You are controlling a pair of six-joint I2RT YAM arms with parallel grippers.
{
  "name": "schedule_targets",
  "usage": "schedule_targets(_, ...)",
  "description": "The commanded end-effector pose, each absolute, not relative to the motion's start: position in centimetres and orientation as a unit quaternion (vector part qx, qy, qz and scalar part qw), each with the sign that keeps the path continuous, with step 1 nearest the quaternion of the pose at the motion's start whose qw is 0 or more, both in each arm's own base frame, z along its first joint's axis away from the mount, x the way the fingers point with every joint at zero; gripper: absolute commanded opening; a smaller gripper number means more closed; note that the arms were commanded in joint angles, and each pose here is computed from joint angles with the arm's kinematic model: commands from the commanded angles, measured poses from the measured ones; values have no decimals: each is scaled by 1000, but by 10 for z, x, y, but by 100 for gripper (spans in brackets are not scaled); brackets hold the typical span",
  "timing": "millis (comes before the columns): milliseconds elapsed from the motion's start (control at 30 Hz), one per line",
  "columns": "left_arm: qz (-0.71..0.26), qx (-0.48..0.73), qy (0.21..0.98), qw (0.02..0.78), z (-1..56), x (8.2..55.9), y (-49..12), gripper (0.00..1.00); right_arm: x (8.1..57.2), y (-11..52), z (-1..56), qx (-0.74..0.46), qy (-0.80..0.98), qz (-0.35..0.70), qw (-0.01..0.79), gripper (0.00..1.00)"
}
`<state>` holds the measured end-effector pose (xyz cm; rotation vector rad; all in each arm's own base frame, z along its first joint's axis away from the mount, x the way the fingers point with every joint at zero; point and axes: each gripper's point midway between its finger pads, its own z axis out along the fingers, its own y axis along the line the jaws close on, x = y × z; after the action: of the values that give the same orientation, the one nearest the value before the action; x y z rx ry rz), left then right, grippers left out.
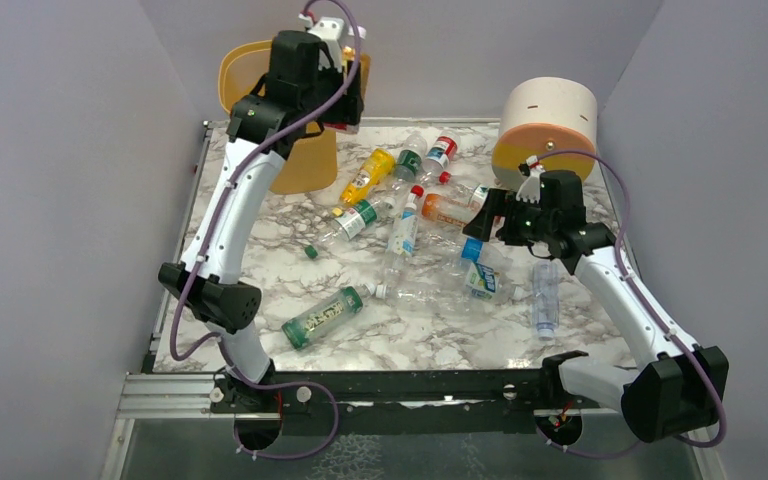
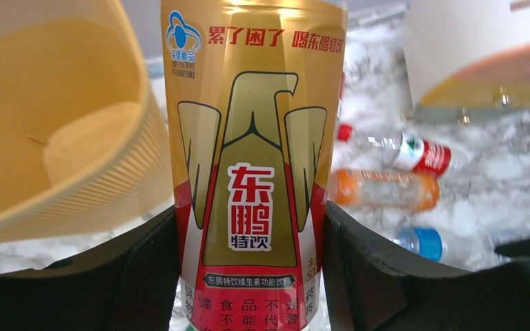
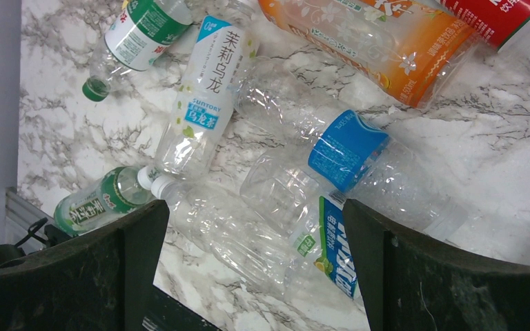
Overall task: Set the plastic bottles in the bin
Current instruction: Pick up the plastic bottle at the center of the board, then place the plastic bottle in the trash bin.
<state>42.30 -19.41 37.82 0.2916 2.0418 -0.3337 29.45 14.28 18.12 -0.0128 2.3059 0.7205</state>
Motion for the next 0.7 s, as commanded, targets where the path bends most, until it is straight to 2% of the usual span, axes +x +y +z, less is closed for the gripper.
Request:
schedule_targets(0, -126, 87, 823, 547, 419, 447, -158, 40, 289, 149, 195, -10, 883, 301, 361, 100)
schedule_targets(233, -97, -3, 800, 592, 438, 492, -75, 41, 290, 152, 198, -11, 881, 308, 359, 99)
schedule_targets(467, -75, -60, 820, 564, 397, 520, -14, 41, 287, 152, 199, -11, 880, 308, 361, 99)
schedule_targets(667, -67, -83, 835, 540, 363, 536, 9, 40, 285, 152, 196, -12, 880, 310, 359, 100)
